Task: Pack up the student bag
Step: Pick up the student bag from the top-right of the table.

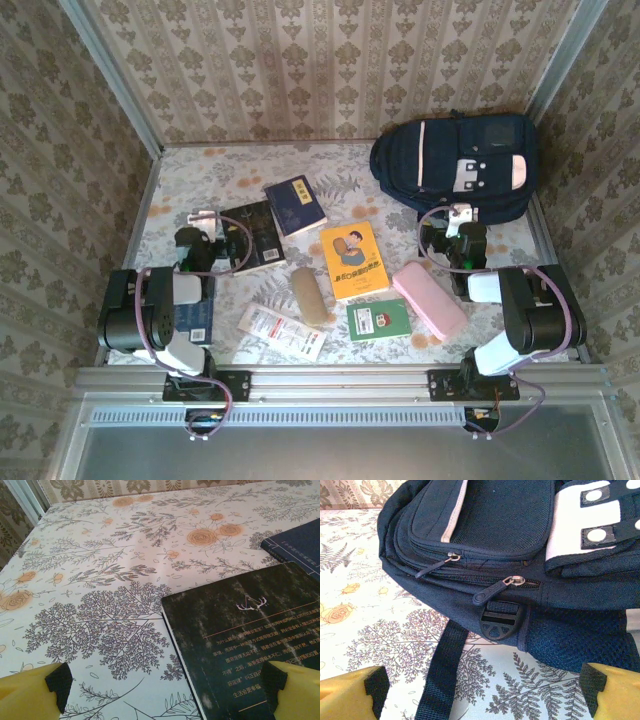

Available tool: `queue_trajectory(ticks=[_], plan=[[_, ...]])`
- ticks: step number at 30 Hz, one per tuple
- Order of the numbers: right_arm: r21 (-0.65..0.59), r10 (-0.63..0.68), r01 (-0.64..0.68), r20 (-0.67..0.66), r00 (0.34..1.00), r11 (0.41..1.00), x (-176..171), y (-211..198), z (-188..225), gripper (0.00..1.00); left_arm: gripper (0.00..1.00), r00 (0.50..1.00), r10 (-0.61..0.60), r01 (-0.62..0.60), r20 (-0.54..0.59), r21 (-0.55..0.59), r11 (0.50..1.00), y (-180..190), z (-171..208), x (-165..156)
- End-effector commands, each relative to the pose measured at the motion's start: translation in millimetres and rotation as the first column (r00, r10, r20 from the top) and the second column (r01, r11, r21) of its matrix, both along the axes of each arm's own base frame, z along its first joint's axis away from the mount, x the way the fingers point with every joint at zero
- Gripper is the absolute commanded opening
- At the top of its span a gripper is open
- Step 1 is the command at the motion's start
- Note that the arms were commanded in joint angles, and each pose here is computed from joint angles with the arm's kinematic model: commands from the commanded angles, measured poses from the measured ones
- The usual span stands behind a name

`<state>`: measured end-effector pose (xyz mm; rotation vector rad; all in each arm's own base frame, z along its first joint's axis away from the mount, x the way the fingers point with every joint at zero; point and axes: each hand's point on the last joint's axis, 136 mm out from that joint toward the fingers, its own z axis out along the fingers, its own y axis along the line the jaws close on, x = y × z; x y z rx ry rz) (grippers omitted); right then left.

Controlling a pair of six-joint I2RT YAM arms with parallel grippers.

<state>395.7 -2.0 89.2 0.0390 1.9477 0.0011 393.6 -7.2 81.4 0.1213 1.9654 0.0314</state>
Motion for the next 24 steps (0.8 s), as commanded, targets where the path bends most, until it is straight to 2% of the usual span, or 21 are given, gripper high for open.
queue_trajectory(ticks=[1,24], plan=[[-0.003,0.009,-0.009,0.021,1.0,1.0,5.8,1.0,8.2,1.0,1.0,1.0,-0.006,0.006,0.03,-0.009,1.0,-0.5,12.9,6.1],[0.003,0.011,-0.011,0.023,1.0,1.0,5.2,1.4,8.4,1.0,1.0,1.0,-0.007,0.007,0.027,-0.011,1.0,-0.6,12.1,5.8]])
